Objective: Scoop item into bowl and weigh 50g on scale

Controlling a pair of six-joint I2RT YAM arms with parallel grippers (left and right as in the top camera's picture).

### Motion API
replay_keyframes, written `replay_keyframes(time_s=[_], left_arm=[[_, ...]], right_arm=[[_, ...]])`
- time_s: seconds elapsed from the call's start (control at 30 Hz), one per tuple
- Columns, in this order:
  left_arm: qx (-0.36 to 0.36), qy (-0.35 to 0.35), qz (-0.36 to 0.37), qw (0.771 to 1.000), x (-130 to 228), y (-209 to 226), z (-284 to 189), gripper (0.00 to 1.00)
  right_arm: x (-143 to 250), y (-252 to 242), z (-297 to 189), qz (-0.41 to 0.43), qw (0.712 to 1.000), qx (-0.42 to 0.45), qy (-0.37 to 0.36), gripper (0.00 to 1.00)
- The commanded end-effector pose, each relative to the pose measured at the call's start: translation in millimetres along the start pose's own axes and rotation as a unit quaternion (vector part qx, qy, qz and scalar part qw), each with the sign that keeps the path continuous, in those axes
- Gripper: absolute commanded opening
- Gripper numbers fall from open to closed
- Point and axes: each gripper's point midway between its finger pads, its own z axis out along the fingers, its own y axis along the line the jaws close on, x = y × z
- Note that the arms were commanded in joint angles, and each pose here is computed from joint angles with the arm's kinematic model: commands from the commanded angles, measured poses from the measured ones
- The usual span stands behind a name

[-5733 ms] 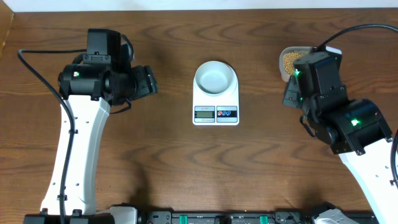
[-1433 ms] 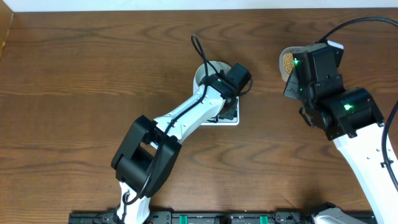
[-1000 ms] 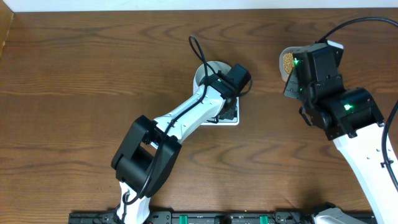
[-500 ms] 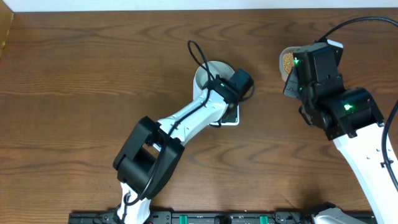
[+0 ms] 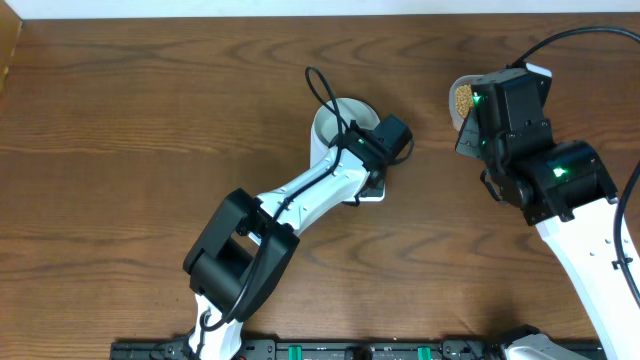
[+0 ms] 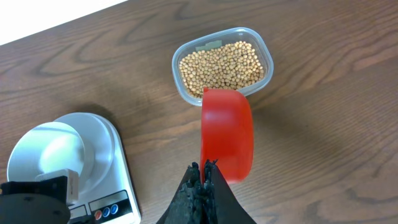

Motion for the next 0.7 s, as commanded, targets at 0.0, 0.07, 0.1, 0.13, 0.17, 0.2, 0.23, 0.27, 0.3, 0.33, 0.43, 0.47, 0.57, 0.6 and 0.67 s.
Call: replay_keyframes(time_s=[0.0, 0.07, 0.1, 0.13, 0.17, 0.2, 0.23, 0.27, 0.3, 0.33, 0.43, 0.47, 0.57, 0.6, 0.67], left_arm=[[-0.015, 0.006, -0.009, 1.0, 7.4, 6.4, 8.4, 0.08], [-0.015, 0.005, -0.01, 1.0, 7.3, 6.3, 8.4, 0.07], [-0.015, 0.005, -0.01, 1.0, 7.3, 6.3, 8.4, 0.07], [-0.015, 0.005, -0.01, 1.0, 7.1, 6.2, 8.4, 0.07], [-0.015, 0.004, -0.01, 1.0, 6.6, 6.1, 8.4, 0.07], [-0.015, 0.003, -0.01, 1.0, 6.2, 6.2, 8.4, 0.07], [-0.016, 0.001, -0.01, 1.0, 5.2, 6.3, 8.4, 0.07], [-0.016, -0.002, -0.011, 1.0, 4.2, 6.3, 8.4, 0.07], [-0.017, -0.003, -0.011, 1.0, 3.7, 6.4, 8.4, 0.07], [-0.017, -0.005, -0.011, 1.0, 3.0, 6.3, 8.5, 0.08], [-0.017, -0.007, -0.011, 1.0, 2.0, 6.1, 8.4, 0.07], [-0.017, -0.007, -0.011, 1.0, 2.1, 6.2, 8.4, 0.07], [-0.018, -0.006, -0.01, 1.0, 2.6, 6.6, 8.4, 0.07], [-0.018, -0.005, -0.009, 1.0, 2.8, 6.7, 8.4, 0.07], [-0.018, -0.005, -0.004, 1.0, 2.7, 6.6, 8.3, 0.07]], right_arm=[[-7.3, -2.4, -2.6, 0.002, 1.0, 0.002, -0.008, 0.01], [-7.3, -2.4, -2.6, 0.002, 1.0, 0.002, -0.008, 0.01], [-7.3, -2.5, -2.6, 0.002, 1.0, 0.002, -0.008, 0.01], [-7.3, -2.4, -2.6, 0.002, 1.0, 0.002, -0.008, 0.01], [-7.3, -2.4, -2.6, 0.003, 1.0, 0.002, -0.008, 0.01], [-7.4, -2.4, -2.6, 0.003, 1.0, 0.002, -0.008, 0.01], [-7.4, -2.3, -2.6, 0.003, 1.0, 0.002, -0.008, 0.01], [-7.4, -2.3, -2.6, 0.003, 1.0, 0.002, -0.008, 0.01], [-7.4, -2.3, -2.6, 0.003, 1.0, 0.002, -0.008, 0.01], [-7.4, -2.3, -2.6, 0.003, 1.0, 0.002, -0.008, 0.01], [-7.4, -2.3, -2.6, 0.003, 1.0, 0.002, -0.008, 0.01], [-7.4, -2.3, -2.6, 0.003, 1.0, 0.002, -0.008, 0.01], [-7.4, -2.2, -2.6, 0.003, 1.0, 0.001, -0.008, 0.01], [-7.3, -2.0, -2.6, 0.003, 1.0, 0.001, -0.008, 0.01], [-7.2, -1.6, -2.6, 0.003, 1.0, 0.0, -0.008, 0.01]])
